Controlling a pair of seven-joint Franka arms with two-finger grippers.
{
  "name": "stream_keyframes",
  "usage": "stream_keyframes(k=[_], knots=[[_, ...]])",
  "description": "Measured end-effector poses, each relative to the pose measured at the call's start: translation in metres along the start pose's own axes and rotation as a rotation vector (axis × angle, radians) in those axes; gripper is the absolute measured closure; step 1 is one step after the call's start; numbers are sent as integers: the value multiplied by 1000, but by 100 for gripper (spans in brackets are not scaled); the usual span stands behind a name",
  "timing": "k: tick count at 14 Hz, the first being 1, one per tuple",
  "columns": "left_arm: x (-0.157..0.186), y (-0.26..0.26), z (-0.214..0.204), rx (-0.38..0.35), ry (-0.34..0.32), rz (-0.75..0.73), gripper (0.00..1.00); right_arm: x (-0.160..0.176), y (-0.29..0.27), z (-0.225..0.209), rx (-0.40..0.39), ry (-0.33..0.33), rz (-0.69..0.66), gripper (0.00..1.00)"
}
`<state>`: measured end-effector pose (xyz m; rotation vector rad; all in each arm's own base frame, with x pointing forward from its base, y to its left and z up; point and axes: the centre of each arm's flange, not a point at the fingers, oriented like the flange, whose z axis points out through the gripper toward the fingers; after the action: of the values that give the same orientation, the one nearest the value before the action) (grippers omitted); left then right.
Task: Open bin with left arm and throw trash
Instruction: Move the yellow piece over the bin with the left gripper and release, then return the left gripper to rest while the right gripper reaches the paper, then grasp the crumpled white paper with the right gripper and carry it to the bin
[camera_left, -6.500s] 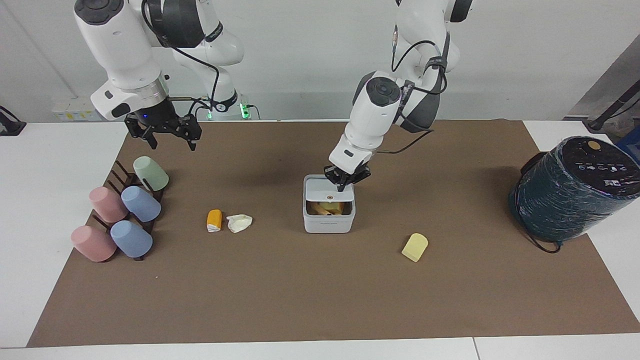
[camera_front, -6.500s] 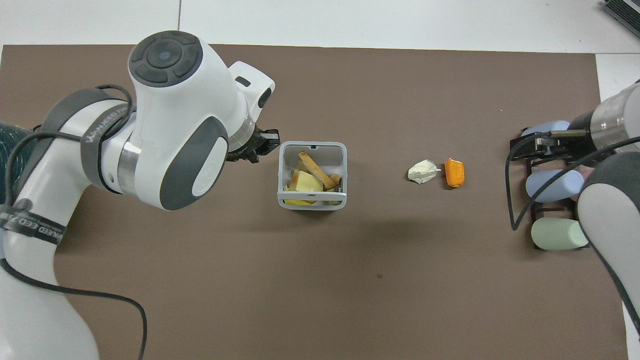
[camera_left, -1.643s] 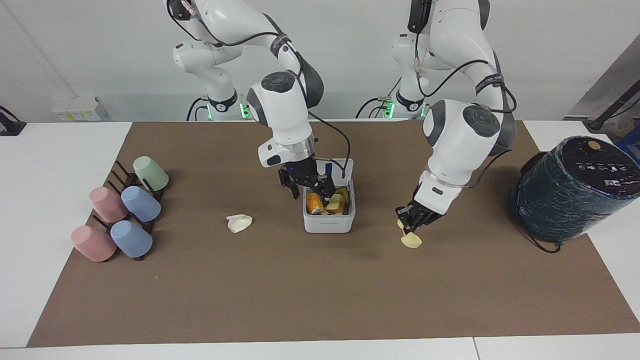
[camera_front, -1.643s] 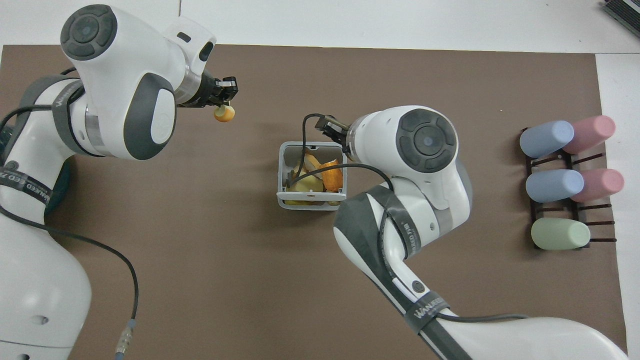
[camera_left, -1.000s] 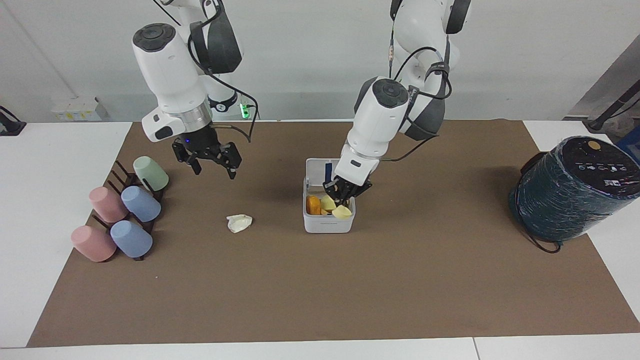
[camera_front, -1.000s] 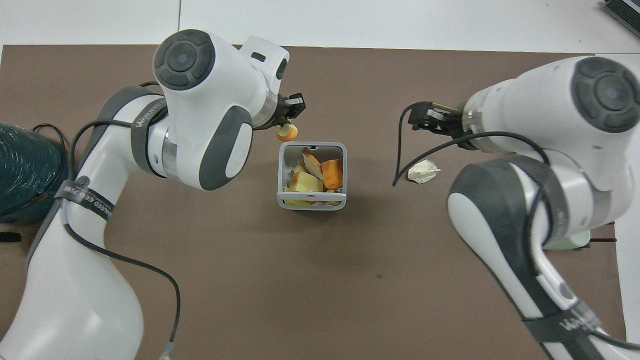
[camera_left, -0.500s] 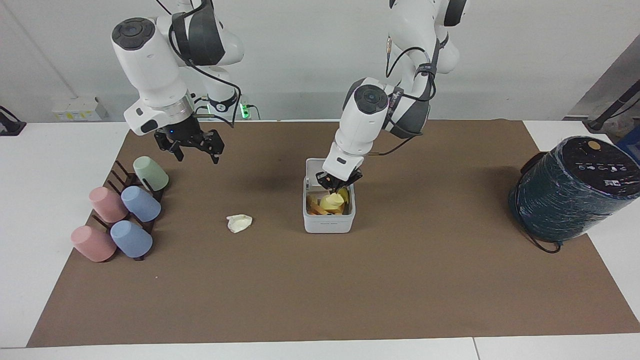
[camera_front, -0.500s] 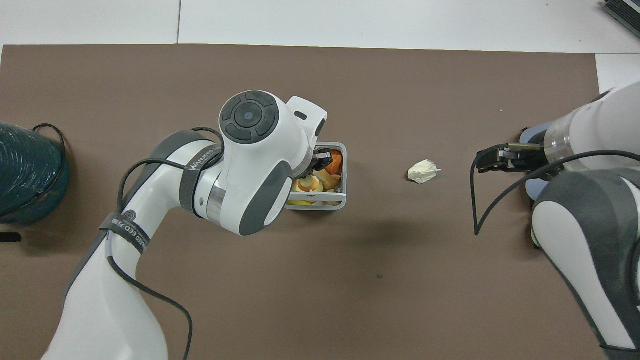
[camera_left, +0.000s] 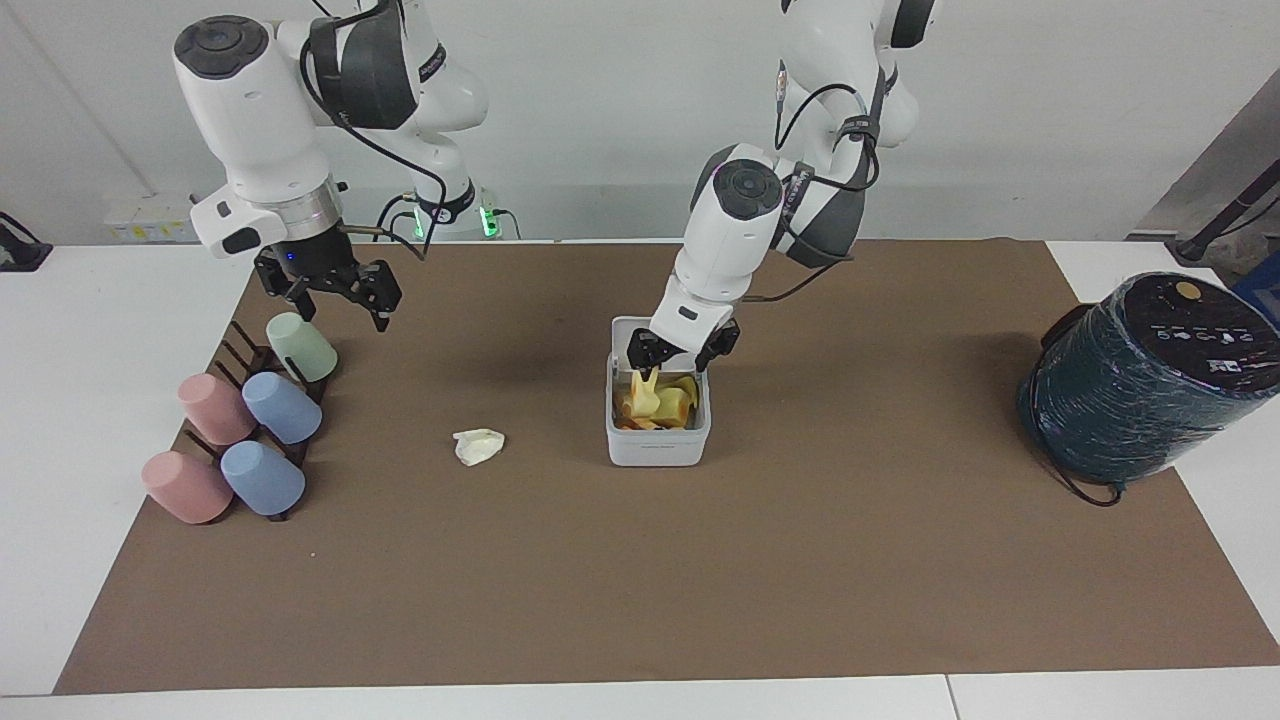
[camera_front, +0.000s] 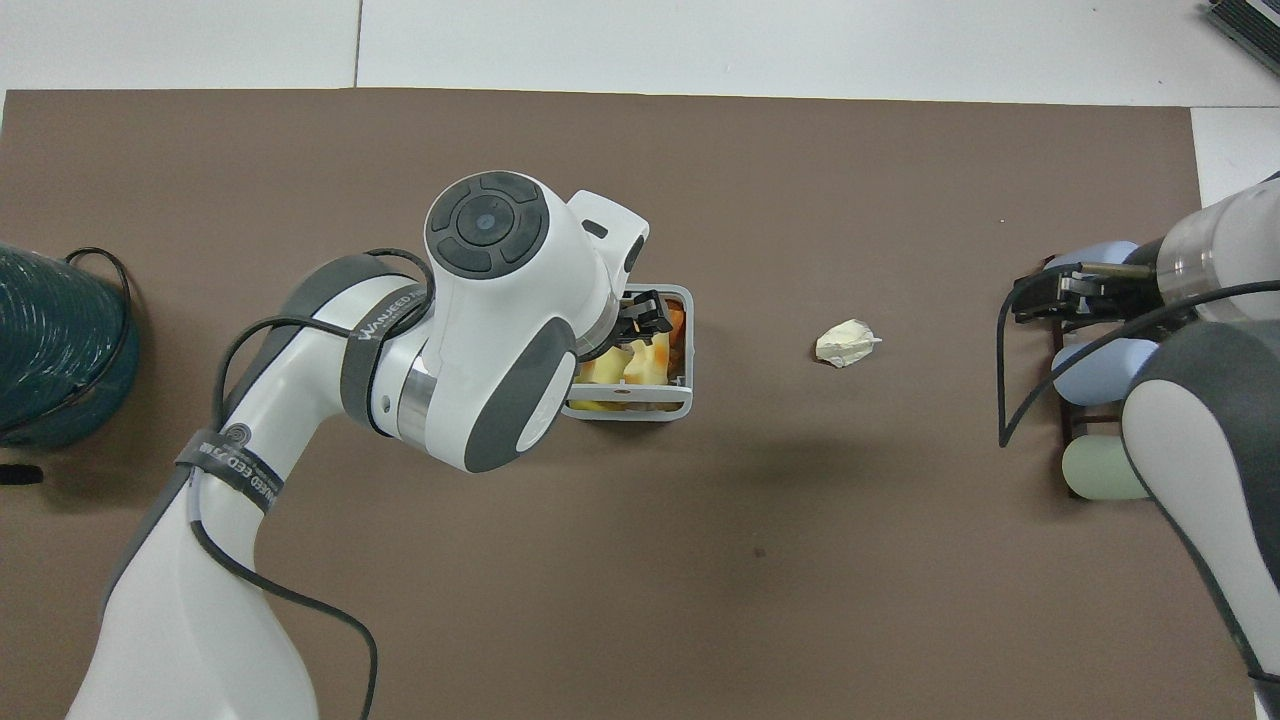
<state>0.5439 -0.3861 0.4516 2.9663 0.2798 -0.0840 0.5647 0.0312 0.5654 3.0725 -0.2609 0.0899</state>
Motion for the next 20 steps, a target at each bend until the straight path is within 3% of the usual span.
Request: stream_keyframes(k=[6,10,12,15,18,20], knots=[[12,-18,-15,60,-20,-20,0,-1,-3,1,6,-27,-2,0],[59,-79,-48,91,-31,-36,0,-2,-11,5,59,-45,-28,0],[83,-120,-64,103,-41,-3,0,3,-17,14,70,-12,-42,0],[115,-194,-106,108,-72,55,0,20,-29,46,80,27,-52,0],[132,-266,-151,90,-42,84,0,34,-50,88,84,35,-73,0],[120,-285,-184,156,-7,120,0,39,-65,123,89,45,-89,0]])
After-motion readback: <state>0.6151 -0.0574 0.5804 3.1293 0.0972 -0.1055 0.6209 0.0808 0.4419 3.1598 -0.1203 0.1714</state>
